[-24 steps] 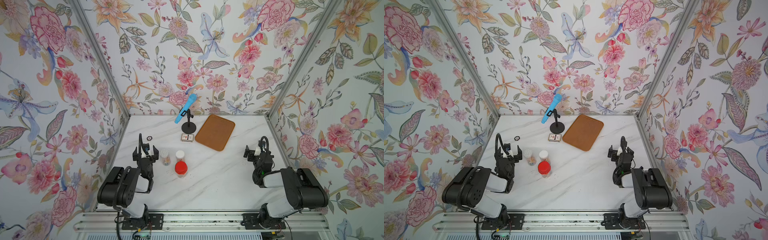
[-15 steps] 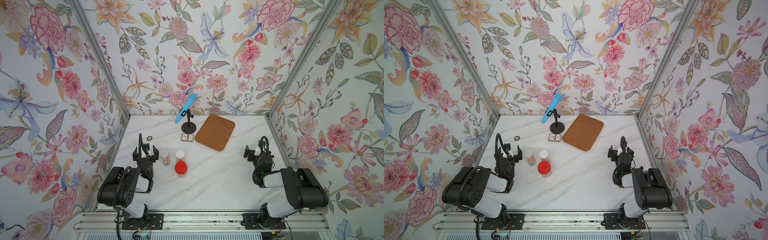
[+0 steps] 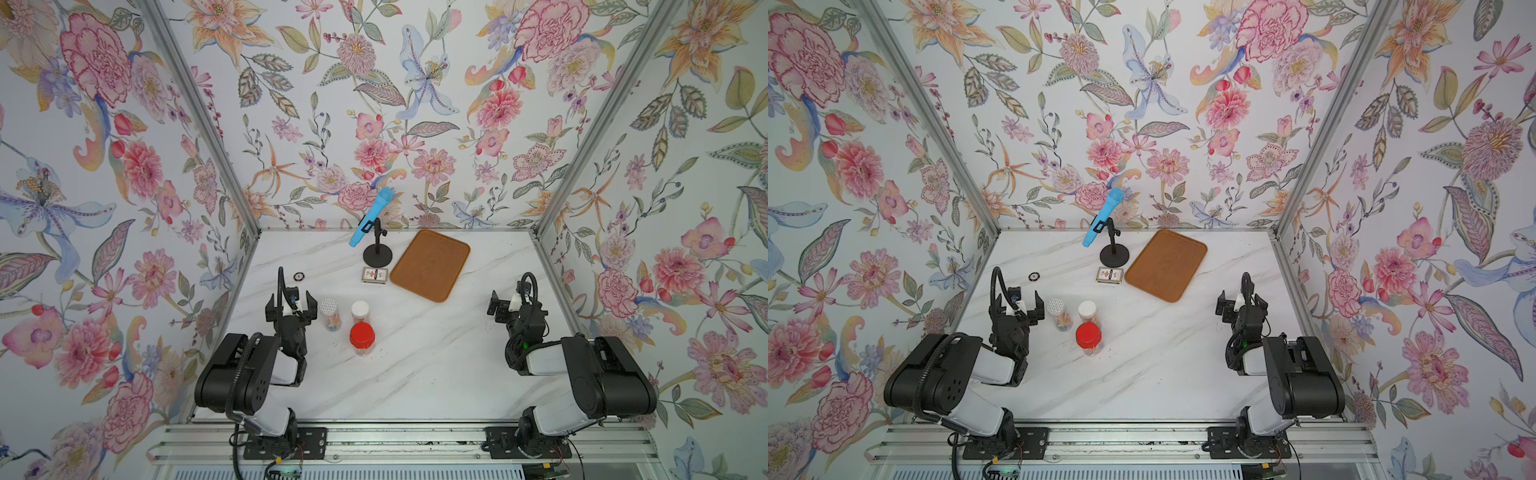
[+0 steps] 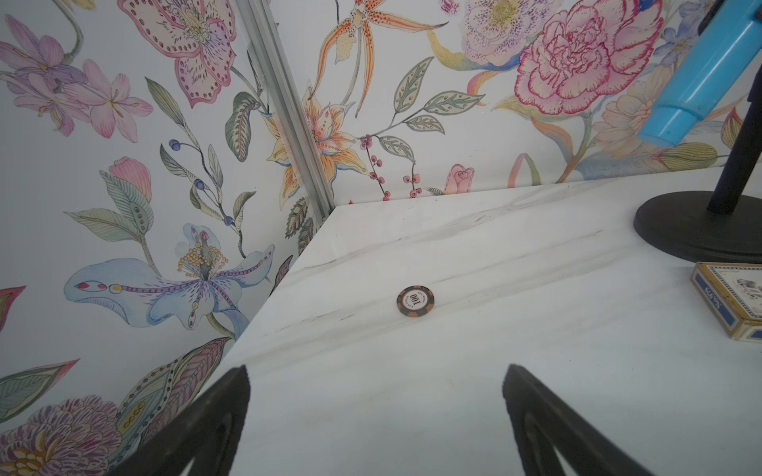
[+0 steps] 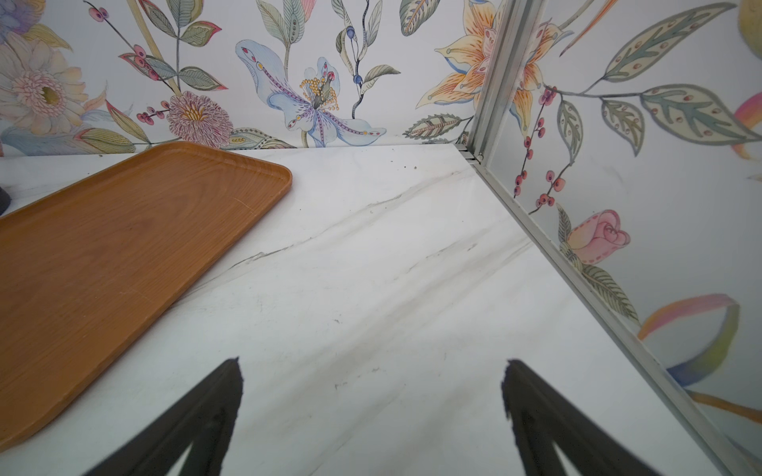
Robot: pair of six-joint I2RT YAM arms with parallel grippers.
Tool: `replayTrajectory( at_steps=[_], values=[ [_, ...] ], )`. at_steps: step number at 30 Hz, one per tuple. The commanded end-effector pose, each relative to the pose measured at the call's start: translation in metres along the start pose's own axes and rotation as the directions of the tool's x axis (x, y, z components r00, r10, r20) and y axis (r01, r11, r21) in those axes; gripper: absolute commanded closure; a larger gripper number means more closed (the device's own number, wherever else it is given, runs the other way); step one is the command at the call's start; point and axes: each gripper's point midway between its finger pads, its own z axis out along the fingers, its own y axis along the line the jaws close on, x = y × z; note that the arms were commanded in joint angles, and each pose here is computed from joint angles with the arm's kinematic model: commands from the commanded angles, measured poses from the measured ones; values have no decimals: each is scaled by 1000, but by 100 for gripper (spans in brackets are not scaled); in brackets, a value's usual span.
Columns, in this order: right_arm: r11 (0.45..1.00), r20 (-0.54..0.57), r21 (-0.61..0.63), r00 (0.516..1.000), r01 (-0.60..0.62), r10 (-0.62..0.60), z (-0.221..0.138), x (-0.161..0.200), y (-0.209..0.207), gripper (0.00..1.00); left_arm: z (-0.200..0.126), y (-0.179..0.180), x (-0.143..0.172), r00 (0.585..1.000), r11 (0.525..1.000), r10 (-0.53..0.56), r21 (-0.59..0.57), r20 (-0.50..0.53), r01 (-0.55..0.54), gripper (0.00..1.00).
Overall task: Pour the candies out of the jar
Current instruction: Move the tray at the center of the board.
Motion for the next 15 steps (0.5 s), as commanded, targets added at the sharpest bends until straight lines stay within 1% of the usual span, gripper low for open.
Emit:
replayTrajectory(
  at_steps=[1,2,4,7,9,11,13,15],
  values=[
    [999,-4,42,1000,17,-16,0,-6,-4,0,2,7,-10,999,999,-32,-25,33,33,1],
    [998,-34,49,999,32,-30,2,-12,-3,0,1,10,-10,999,998,-39,-42,32,41,1],
    [996,-86,74,995,48,-41,8,-31,-4,0,-4,16,-22,997,997,-56,-56,60,60,1],
    [996,-164,86,987,22,-8,16,-57,-3,0,-6,20,-33,997,996,-55,-65,57,59,1],
    [996,-215,80,975,-30,46,20,-68,4,0,-4,26,-41,998,994,-56,-94,38,60,1],
    [994,-272,54,957,-91,103,22,-71,19,0,-6,31,-57,994,990,-87,-109,60,93,1],
    [988,-330,54,931,-145,155,25,-69,33,0,-8,31,-76,986,987,-132,-81,104,140,1],
    [978,-404,54,891,-203,207,28,-63,51,0,-9,30,-92,973,978,-196,-50,126,203,1]
  ],
)
